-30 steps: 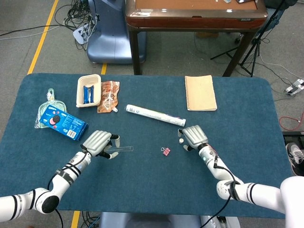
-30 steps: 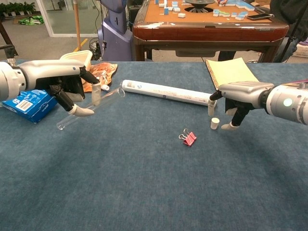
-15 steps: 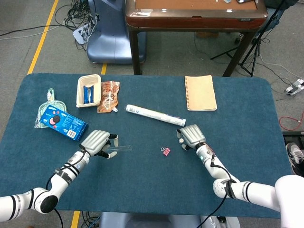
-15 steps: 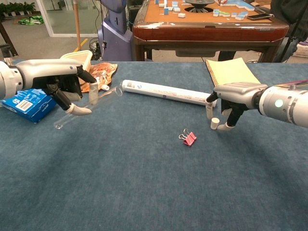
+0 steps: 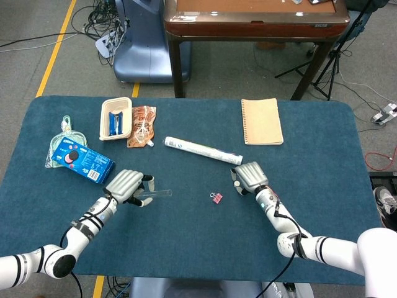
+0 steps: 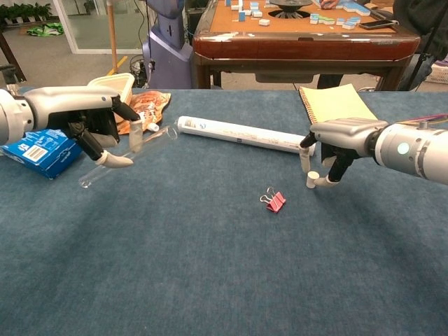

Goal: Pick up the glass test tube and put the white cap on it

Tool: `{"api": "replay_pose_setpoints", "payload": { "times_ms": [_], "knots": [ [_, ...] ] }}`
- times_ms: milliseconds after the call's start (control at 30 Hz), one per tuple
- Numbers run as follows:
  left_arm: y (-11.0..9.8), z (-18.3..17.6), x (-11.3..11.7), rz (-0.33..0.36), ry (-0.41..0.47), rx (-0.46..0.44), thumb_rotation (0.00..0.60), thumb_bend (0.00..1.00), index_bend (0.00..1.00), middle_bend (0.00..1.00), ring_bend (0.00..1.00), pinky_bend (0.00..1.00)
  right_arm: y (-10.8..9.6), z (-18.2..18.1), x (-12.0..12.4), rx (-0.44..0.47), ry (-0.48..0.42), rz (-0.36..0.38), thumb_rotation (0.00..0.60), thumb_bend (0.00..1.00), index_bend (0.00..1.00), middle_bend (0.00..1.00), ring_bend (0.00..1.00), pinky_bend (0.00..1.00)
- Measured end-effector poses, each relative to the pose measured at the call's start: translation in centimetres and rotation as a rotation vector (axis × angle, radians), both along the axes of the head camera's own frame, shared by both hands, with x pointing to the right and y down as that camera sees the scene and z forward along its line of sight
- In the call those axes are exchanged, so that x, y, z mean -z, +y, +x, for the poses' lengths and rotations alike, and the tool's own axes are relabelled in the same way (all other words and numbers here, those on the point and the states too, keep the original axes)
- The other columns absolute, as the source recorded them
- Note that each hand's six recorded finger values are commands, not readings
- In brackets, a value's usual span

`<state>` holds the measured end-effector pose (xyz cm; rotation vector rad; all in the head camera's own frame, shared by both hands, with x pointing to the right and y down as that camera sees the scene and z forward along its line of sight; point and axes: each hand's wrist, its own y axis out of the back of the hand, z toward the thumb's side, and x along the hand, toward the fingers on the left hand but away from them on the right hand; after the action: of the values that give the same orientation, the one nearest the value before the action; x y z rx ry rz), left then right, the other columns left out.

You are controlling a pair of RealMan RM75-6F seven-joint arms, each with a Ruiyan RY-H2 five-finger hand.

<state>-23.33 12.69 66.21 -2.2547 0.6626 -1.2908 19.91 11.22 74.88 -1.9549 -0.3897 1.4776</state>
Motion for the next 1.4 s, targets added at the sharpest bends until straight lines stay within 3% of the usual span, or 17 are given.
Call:
{"api": "replay_pose_setpoints", "payload": {
  "times_ms": [767, 967, 1300, 1400],
  "knots": [
    [-0.4, -0.5, -0.4, -0.004, -0.007, 0.027, 0.6, 0.26, 0.64, 1.0, 1.0, 1.0, -0.7, 0.0, 0.5, -0.027, -0.014, 0.007, 0.6, 0.41, 0.58, 1.0, 1.0, 1.0],
    [-0.9, -0.6, -0.5, -0.035, 0.021, 0.08, 0.6, 0.26, 0.64, 1.0, 1.0, 1.0, -1.9, -0.3, 4.0, -0.069, -0.115, 0.031, 0.6, 0.41, 0.6, 1.0, 1.0, 1.0],
    [-0.8, 1.3, -1.2, -0.091, 0.104, 0.137, 0.6, 0.26, 0.64, 1.0, 1.0, 1.0, -3.5, -1.5, 14.5, -0.131, -0.385, 0.06, 0.6, 0.41, 0.62, 1.0, 1.0, 1.0],
    [-0.7, 2.2, -1.2, -0.093, 0.127, 0.139, 0.6, 0.26, 0.64, 1.0, 1.0, 1.0, -3.5, -1.9, 16.7, -0.145, -0.461, 0.061, 0.6, 0.41, 0.62, 1.0, 1.0, 1.0]
  ]
}}
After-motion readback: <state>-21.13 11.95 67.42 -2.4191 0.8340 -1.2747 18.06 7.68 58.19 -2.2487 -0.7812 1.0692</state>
